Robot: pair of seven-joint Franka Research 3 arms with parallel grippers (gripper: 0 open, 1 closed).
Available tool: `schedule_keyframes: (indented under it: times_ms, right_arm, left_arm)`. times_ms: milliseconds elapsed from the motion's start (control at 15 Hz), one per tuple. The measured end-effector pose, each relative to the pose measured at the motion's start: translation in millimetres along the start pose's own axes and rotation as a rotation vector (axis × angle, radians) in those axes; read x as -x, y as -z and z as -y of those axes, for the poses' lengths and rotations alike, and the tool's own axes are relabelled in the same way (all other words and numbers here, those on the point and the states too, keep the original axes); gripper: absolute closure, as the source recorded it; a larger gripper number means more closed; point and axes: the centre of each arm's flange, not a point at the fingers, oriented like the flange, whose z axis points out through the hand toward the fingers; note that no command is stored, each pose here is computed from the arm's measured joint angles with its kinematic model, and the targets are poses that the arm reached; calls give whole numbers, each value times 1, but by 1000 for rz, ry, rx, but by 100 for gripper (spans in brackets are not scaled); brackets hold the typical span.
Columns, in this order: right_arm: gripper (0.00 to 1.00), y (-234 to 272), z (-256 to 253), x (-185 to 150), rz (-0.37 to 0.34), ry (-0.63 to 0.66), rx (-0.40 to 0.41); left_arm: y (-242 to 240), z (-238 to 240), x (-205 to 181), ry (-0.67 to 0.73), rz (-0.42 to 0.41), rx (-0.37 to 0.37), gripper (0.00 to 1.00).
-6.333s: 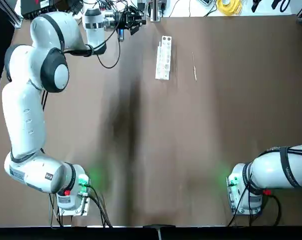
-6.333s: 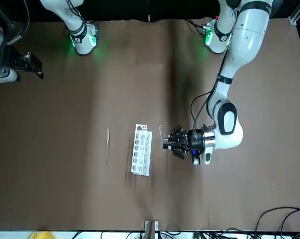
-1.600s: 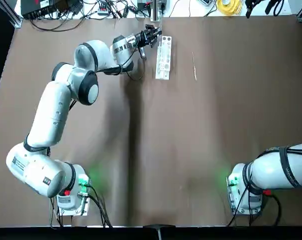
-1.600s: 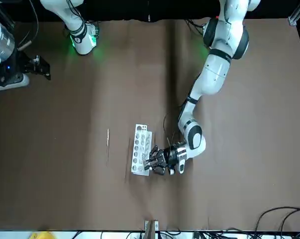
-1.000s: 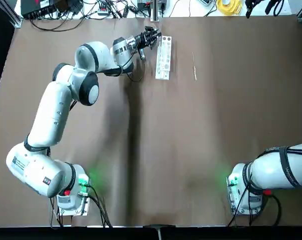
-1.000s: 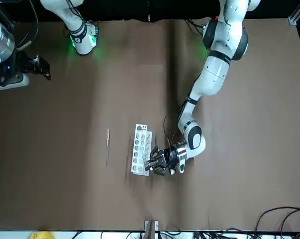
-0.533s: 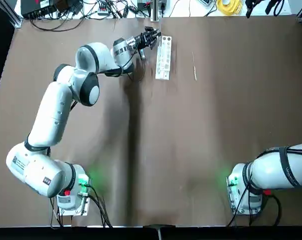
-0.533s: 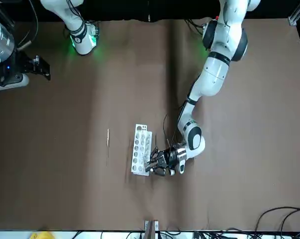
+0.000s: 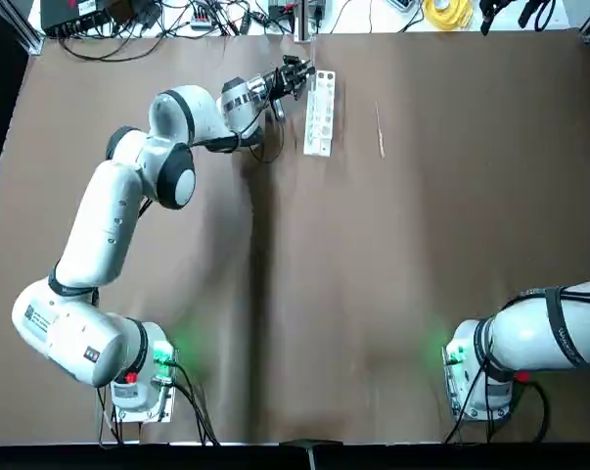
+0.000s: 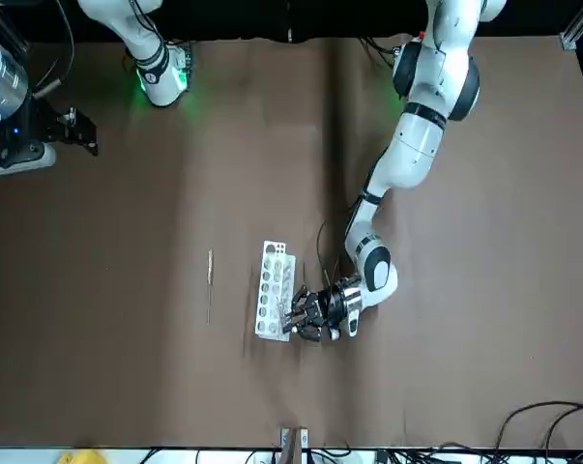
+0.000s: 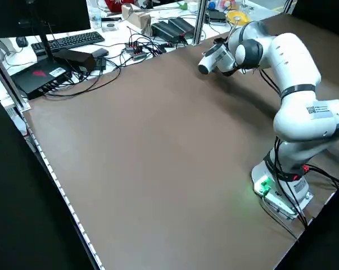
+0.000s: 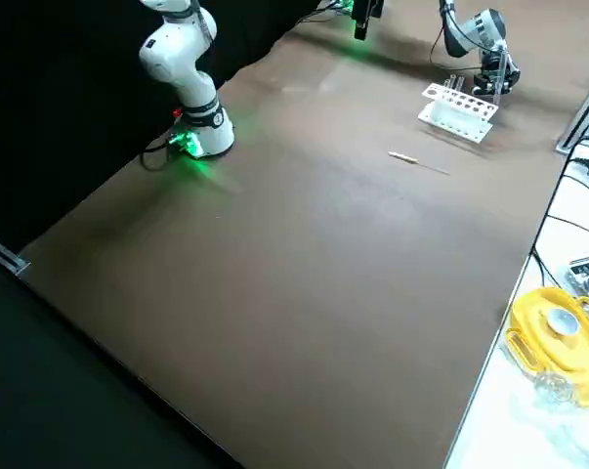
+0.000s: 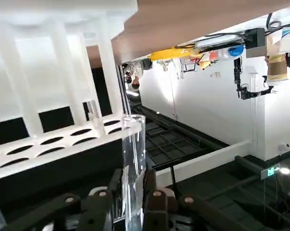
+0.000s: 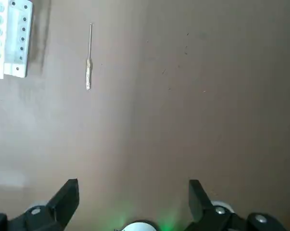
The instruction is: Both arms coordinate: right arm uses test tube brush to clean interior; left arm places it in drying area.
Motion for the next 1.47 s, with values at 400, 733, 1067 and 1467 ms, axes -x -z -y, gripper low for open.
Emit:
schedule_keyframes:
  times_ms: [400, 733, 1067, 1467]
  right_arm:
    - [0, 0, 1, 0, -1, 3, 0]
    - [0, 0, 1, 0, -1, 3, 0]
    - [0, 1, 1, 0, -2, 3, 0]
    - [0, 1, 1, 0, -2, 4, 0]
  left_arm:
    - [-3, 5, -1, -1, 1, -7, 77]
    - [-4, 4, 0, -3, 2, -6, 77]
    - [-4, 3, 0, -5, 4, -6, 77]
    - [-3, 3, 0, -5, 2, -5, 77]
